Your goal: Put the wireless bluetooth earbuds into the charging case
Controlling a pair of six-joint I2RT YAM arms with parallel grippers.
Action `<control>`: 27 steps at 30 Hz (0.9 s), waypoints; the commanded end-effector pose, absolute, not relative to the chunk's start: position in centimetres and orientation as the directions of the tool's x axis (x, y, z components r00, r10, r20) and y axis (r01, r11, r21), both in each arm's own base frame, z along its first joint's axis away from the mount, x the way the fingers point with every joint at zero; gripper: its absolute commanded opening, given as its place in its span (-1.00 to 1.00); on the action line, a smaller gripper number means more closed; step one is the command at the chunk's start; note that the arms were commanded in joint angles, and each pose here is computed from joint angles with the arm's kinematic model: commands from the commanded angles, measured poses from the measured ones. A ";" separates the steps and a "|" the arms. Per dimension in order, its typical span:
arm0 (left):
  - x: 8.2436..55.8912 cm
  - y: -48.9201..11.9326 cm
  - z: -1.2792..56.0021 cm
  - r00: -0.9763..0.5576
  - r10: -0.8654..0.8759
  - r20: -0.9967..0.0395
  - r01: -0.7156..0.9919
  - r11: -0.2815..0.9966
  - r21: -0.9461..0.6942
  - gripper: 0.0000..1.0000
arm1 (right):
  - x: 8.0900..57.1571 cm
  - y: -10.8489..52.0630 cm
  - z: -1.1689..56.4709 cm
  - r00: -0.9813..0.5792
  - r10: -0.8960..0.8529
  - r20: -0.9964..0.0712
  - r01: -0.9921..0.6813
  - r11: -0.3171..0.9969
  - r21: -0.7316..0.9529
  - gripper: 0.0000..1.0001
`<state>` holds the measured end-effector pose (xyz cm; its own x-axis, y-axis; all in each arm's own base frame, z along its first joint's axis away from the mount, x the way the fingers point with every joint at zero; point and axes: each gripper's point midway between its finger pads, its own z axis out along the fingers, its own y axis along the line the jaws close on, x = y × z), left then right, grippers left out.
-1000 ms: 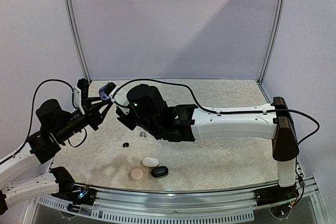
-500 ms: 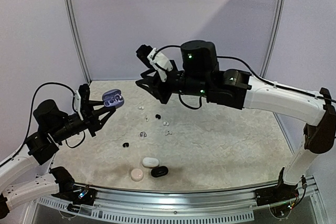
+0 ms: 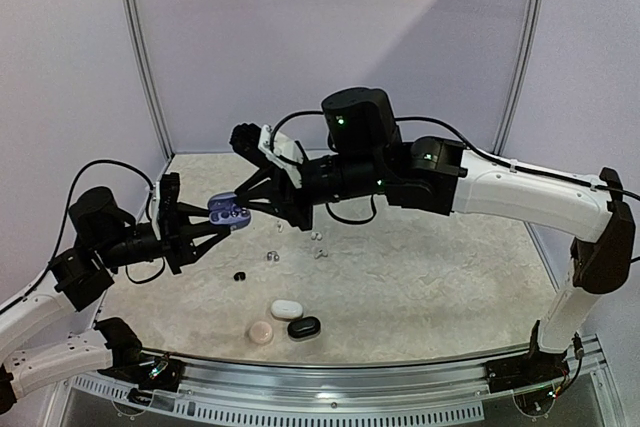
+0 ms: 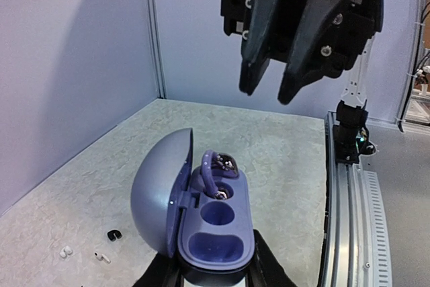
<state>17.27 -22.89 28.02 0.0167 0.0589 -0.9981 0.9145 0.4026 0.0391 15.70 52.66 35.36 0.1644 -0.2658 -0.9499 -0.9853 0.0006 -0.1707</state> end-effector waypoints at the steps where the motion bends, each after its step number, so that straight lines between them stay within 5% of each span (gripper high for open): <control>1: 16.8 -23.1 29.0 0.020 0.046 -0.999 0.930 0.365 0.036 -1.00 | 15.3 53.3 34.6 0.176 -0.297 -0.939 -0.984 -0.029 -0.175 -0.75; 27: 17.2 -22.9 29.5 0.054 0.042 -0.998 0.918 0.392 0.066 -1.00 | 16.2 53.2 29.9 0.190 -0.429 -0.883 -0.980 -0.027 -0.198 -0.78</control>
<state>16.75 -23.17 27.69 0.0014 0.0679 -0.9977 0.9292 0.3686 0.0264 16.57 53.32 31.96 0.1925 -0.3789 -0.9052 -0.9783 -0.0026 -0.2070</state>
